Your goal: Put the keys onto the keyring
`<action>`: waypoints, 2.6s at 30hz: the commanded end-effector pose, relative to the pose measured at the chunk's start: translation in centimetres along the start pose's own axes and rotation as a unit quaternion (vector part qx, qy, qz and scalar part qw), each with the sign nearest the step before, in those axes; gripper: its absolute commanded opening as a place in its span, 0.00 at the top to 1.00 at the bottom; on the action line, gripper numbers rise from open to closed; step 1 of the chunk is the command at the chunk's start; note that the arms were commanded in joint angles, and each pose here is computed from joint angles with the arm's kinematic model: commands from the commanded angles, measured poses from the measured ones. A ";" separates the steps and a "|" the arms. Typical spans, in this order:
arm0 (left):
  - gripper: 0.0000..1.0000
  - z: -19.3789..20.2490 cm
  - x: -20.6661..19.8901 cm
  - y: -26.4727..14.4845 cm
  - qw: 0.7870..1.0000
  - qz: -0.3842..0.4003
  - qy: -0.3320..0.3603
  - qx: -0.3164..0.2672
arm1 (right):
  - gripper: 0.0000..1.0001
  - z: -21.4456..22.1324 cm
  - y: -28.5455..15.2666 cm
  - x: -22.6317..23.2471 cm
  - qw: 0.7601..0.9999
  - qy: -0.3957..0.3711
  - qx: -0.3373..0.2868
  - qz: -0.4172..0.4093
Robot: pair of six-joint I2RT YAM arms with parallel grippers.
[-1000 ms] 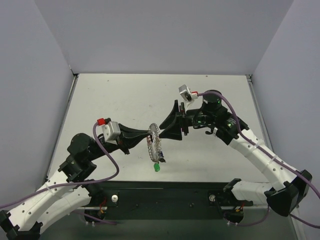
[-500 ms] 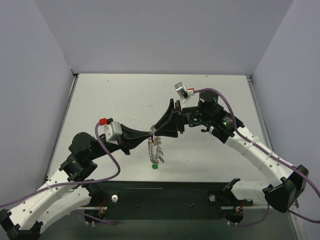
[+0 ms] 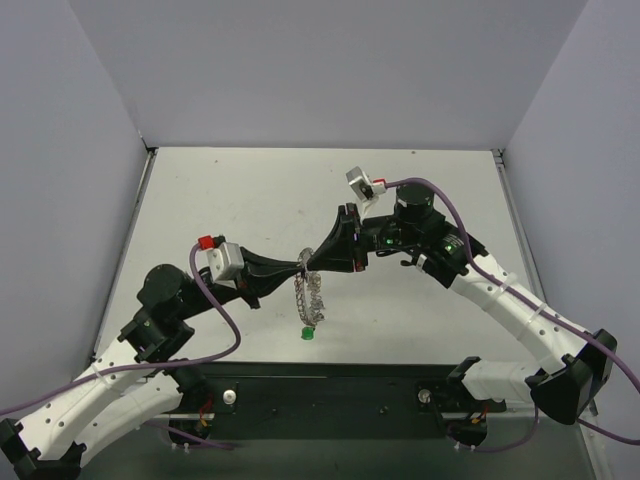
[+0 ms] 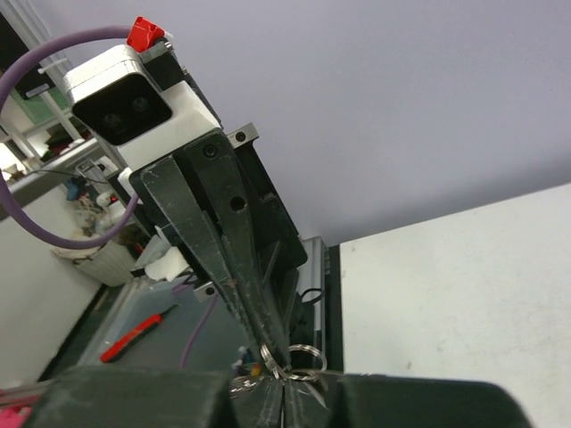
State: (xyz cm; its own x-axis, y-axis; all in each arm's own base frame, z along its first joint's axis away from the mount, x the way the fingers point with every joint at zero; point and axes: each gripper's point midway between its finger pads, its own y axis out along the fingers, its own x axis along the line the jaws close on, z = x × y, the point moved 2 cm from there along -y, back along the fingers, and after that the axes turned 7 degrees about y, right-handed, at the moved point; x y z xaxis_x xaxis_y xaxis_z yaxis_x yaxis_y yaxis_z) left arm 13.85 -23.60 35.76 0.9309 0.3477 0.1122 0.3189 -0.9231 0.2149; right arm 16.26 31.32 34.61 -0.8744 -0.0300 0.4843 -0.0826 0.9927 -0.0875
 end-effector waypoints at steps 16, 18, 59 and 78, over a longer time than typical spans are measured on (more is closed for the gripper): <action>1.00 -6.4 -0.7 -0.4 0.992 0.016 0.046 -0.120 | 1.00 -0.9 0.8 -0.2 1.000 -0.007 -0.003 0.005; 1.00 -6.7 -0.9 -0.3 0.991 0.020 0.049 -0.127 | 1.00 -0.7 1.0 -0.4 1.000 -0.003 0.000 0.006; 1.00 -7.2 -2.1 0.4 0.985 0.071 0.035 -0.151 | 0.43 -2.8 -1.3 4.9 0.990 -0.114 -0.061 -0.057; 1.00 -7.0 -2.3 1.0 0.984 0.086 0.020 -0.157 | 0.88 -2.6 -0.2 5.0 0.990 -0.115 -0.054 -0.064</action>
State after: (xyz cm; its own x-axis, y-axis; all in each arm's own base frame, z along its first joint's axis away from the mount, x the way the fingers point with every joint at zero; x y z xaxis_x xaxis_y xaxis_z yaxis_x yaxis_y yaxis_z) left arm 12.00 -24.79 38.80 0.9679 0.2116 0.1360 0.1488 -0.9176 0.3685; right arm 13.92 30.84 37.41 -0.9260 -0.1199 0.3579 -0.1255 0.9921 0.0076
